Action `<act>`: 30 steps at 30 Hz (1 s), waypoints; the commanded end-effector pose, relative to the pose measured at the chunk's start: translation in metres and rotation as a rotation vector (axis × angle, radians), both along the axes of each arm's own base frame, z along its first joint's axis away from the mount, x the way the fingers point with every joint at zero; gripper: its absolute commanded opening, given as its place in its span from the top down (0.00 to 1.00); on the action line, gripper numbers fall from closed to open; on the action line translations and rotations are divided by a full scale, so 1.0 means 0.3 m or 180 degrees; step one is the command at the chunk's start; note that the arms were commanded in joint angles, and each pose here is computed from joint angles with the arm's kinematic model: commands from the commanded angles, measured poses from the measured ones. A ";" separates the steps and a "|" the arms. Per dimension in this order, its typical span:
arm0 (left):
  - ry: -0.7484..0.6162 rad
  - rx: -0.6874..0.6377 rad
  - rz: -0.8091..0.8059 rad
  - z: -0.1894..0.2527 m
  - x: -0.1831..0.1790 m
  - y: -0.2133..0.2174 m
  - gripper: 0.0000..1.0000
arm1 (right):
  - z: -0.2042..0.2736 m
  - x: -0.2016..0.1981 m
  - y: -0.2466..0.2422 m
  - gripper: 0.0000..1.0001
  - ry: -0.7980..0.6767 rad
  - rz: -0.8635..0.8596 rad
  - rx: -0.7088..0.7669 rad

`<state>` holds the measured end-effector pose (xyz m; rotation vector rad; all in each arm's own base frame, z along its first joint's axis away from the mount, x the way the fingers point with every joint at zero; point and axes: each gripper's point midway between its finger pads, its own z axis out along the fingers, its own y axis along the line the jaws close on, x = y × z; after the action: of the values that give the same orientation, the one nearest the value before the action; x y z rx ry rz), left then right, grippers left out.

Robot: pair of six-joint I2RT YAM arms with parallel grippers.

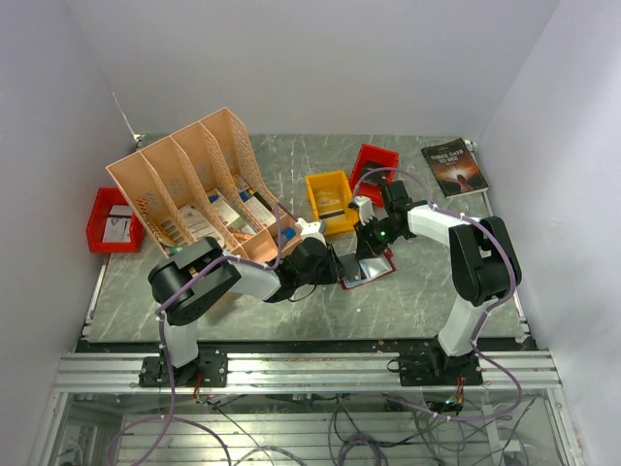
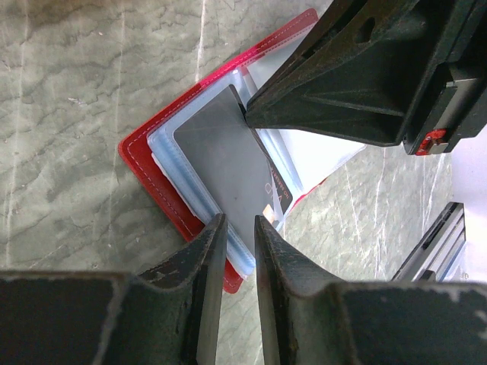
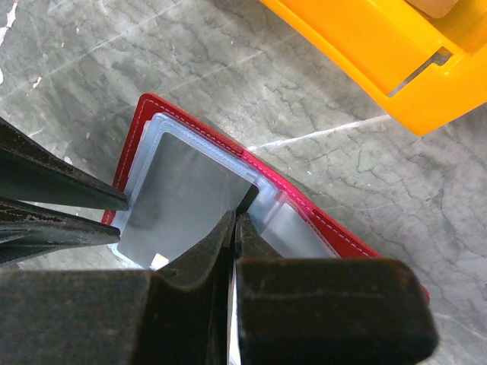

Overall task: Put the credit cards into the card holder
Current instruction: Turn over the card slot in the card holder.

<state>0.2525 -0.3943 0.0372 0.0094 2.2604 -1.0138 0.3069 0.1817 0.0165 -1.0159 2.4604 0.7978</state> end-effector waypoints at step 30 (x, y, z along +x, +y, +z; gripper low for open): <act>0.0068 -0.0063 0.0077 0.000 0.004 0.002 0.63 | -0.034 -0.006 -0.014 0.99 0.0083 -0.0012 -0.0089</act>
<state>0.2517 -0.3946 0.0369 -0.0271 2.2722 -1.0264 0.3071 0.1818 0.0164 -1.0159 2.4615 0.7982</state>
